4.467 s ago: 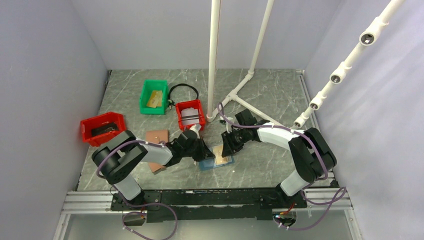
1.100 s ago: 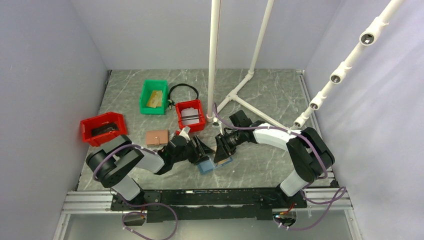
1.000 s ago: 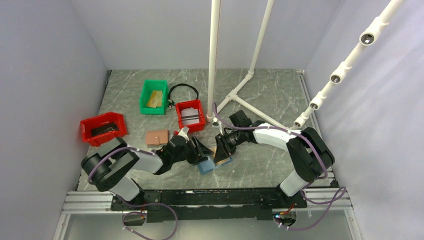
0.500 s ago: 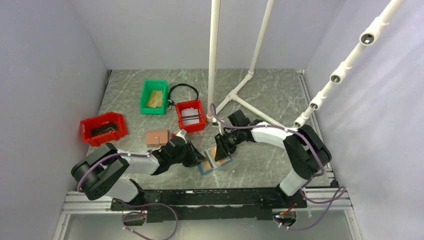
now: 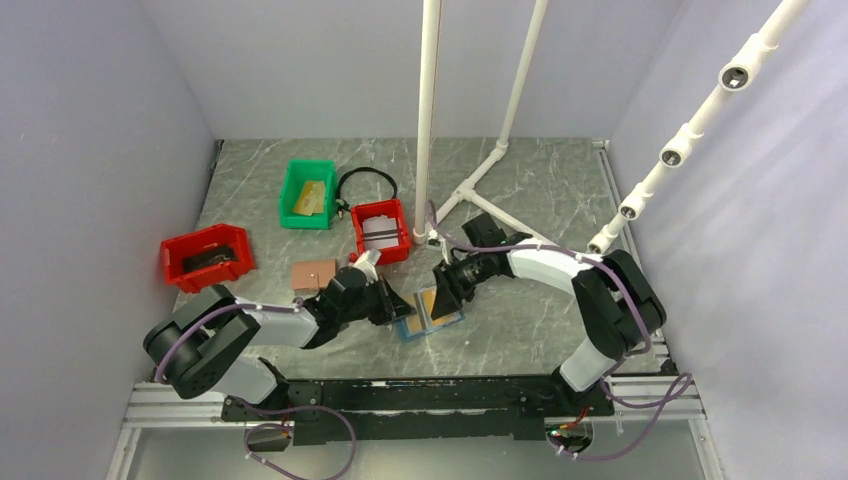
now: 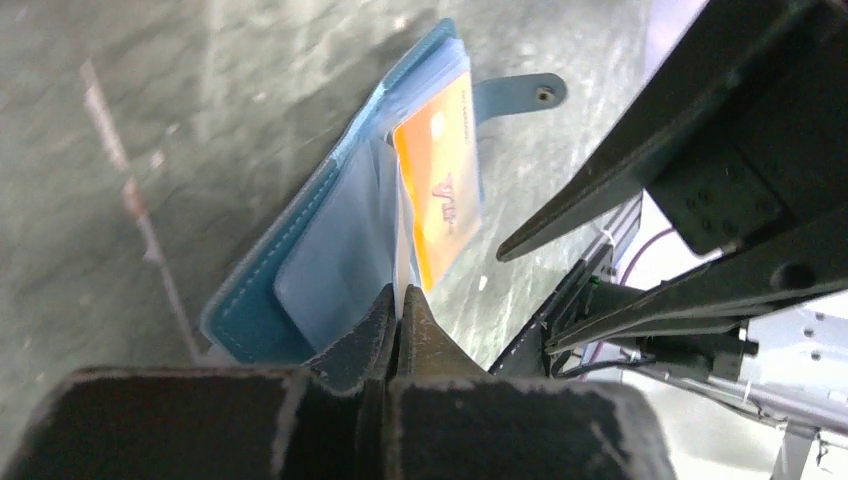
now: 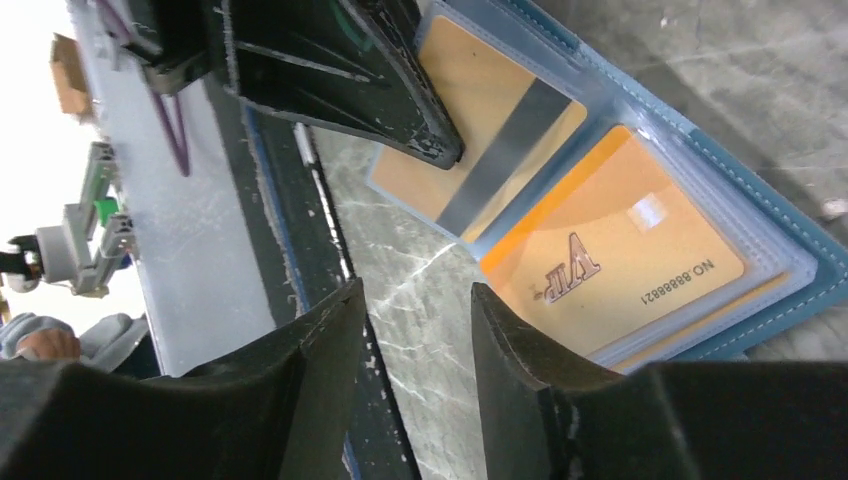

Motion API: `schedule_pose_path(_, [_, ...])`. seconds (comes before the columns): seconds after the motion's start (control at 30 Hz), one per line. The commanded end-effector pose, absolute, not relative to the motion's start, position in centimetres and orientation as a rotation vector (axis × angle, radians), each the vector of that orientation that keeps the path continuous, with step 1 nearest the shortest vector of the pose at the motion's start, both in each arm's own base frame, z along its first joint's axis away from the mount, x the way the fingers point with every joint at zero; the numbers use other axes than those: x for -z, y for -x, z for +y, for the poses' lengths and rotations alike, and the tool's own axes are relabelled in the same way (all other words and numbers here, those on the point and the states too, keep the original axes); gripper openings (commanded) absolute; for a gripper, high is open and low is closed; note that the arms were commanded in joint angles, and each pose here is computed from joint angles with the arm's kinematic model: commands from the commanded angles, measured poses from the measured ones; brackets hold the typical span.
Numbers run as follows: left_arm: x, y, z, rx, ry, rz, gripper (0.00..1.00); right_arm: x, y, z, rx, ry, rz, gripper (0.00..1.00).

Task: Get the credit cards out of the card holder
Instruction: Remove the credit card from the card holder.

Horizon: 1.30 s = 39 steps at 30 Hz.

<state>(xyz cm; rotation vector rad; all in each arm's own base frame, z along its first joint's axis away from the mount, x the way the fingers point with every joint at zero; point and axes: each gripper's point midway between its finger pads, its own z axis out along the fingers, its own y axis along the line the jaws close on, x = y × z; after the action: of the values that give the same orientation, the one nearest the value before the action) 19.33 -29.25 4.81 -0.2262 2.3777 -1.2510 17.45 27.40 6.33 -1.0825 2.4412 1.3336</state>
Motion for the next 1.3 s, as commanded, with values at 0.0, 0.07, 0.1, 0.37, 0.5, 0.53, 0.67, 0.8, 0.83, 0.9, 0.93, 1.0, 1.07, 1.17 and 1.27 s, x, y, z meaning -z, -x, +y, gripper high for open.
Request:
schedule_pose_path(0.0, [-9.9, -20.5, -31.7, 1.389, -0.123, 2.109, 0.00, -12.1, -17.9, 27.1, -1.543, 1.149, 2.131, 0.49])
schedule_pose_path(0.07, [-11.0, -20.5, -32.3, 1.418, -0.195, 2.055, 0.00, -12.8, -18.5, 26.5, -1.544, 1.124, 2.096, 0.52])
schedule_pose_path(0.1, [-11.5, -20.5, -32.5, 1.428, -0.219, 2.031, 0.00, -13.2, -18.6, 26.2, -1.553, 1.114, 2.078, 0.53])
schedule_pose_path(0.37, [-14.7, -20.0, -32.9, 1.482, -0.329, 1.883, 0.00, -14.1, -18.8, 25.5, -1.621, 1.090, 2.036, 0.54])
schedule_pose_path(0.5, [-15.7, -19.8, -32.8, 1.495, -0.330, 1.851, 0.00, -13.9, -18.8, 25.5, -1.623, 1.084, 2.044, 0.53])
schedule_pose_path(0.53, [-16.0, -19.8, -32.8, 1.500, -0.327, 1.842, 0.00, -14.0, -18.8, 25.5, -1.625, 1.083, 2.044, 0.53])
schedule_pose_path(0.67, [-17.2, -19.7, -32.7, 1.532, -0.313, 1.792, 0.00, -13.8, -18.7, 25.6, -1.647, 1.073, 2.050, 0.51])
schedule_pose_path(0.8, [-18.2, -19.7, -32.9, 1.574, -0.299, 1.748, 0.00, -14.1, -18.4, 25.7, -1.688, 1.072, 2.029, 0.49])
schedule_pose_path(0.83, [-18.4, -19.7, -32.9, 1.586, -0.296, 1.735, 0.00, -14.2, -18.3, 25.7, -1.700, 1.065, 2.028, 0.48])
schedule_pose_path(0.9, [-18.7, -19.6, -33.0, 1.605, -0.288, 1.718, 0.00, -14.5, -18.1, 25.7, -1.727, 1.068, 2.011, 0.43])
schedule_pose_path(0.93, [-18.8, -19.6, -33.1, 1.611, -0.284, 1.714, 0.00, -14.7, -17.9, 25.8, -1.741, 1.068, 2.004, 0.39])
schedule_pose_path(1.0, [-18.8, -19.7, -33.2, 1.621, -0.280, 1.711, 0.00, -14.9, -17.8, 25.8, -1.762, 1.064, 1.996, 0.34])
schedule_pose_path(1.07, [-18.9, -19.7, -33.4, 1.630, -0.277, 1.708, 0.00, -15.0, -17.8, 25.9, -1.772, 1.062, 1.991, 0.29])
schedule_pose_path(1.17, [-18.7, -19.8, -33.6, 1.629, -0.276, 1.722, 0.00, -15.3, -17.7, 25.9, -1.786, 1.065, 1.981, 0.12])
schedule_pose_path(1.27, [-18.0, -19.8, -33.3, 1.606, -0.248, 1.753, 0.05, -15.4, -17.7, 25.8, -1.784, 1.069, 1.974, 0.00])
